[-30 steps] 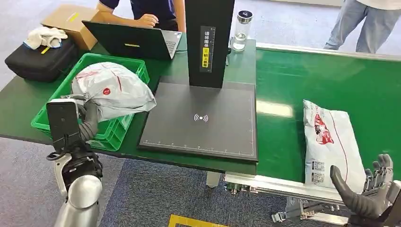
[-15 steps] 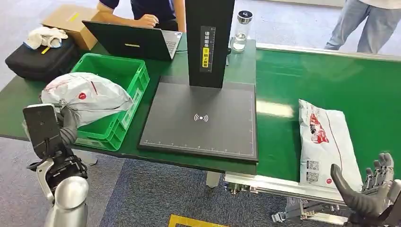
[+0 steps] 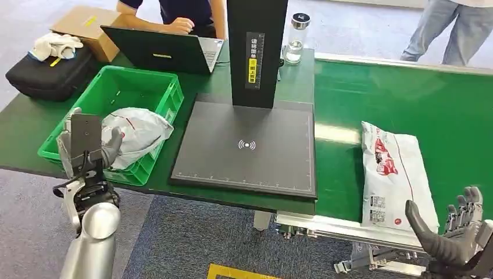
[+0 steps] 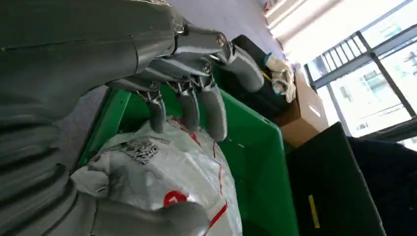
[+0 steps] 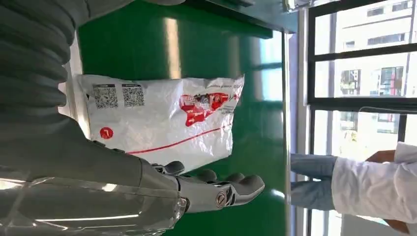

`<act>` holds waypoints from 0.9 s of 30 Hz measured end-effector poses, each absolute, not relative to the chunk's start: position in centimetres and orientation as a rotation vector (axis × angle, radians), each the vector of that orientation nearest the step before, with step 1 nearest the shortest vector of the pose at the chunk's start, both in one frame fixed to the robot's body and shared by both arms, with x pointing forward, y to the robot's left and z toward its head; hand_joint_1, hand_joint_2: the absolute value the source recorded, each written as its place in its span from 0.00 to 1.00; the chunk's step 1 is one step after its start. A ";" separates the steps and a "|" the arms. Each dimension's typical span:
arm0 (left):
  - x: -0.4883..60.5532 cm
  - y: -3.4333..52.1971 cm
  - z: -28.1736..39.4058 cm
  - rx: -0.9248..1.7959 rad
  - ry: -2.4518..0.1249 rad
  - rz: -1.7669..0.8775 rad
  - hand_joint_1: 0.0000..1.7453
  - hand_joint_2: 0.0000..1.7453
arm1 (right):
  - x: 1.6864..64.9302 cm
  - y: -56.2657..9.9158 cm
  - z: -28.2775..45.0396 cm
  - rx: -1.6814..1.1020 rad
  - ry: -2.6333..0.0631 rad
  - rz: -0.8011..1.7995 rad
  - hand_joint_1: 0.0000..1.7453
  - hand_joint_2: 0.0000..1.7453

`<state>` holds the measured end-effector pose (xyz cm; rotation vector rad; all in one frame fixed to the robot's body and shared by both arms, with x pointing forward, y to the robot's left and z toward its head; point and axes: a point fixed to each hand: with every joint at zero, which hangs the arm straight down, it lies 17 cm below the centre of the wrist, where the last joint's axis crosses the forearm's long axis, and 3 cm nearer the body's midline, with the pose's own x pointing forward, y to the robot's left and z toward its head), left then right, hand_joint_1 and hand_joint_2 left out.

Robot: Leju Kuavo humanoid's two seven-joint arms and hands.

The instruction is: Moved the parcel from conveyor to table for the left to box.

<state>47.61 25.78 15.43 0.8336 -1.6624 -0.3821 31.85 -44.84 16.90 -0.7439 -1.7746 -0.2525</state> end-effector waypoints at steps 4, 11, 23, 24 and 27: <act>47.7 25.7 14.7 0.828 -1.641 -0.388 0.00 1.00 | 32.4 -44.4 17.3 -0.733 -1.789 -0.247 0.00 1.00; 47.4 25.1 14.3 0.817 -1.638 -0.400 0.00 1.00 | 33.3 -43.9 17.5 -0.719 -1.804 -0.228 0.00 1.00; 45.6 22.2 17.4 0.771 -1.757 -0.404 0.00 1.00 | 33.3 -44.0 17.1 -0.716 -1.788 -0.224 0.00 1.00; 45.4 21.8 17.8 0.764 -1.770 -0.403 0.00 1.00 | 33.3 -43.8 17.1 -0.710 -1.788 -0.217 0.00 1.00; 44.6 20.6 18.8 0.723 -1.810 -0.400 0.00 1.00 | 33.4 -43.5 17.0 -0.700 -1.788 -0.202 0.00 1.00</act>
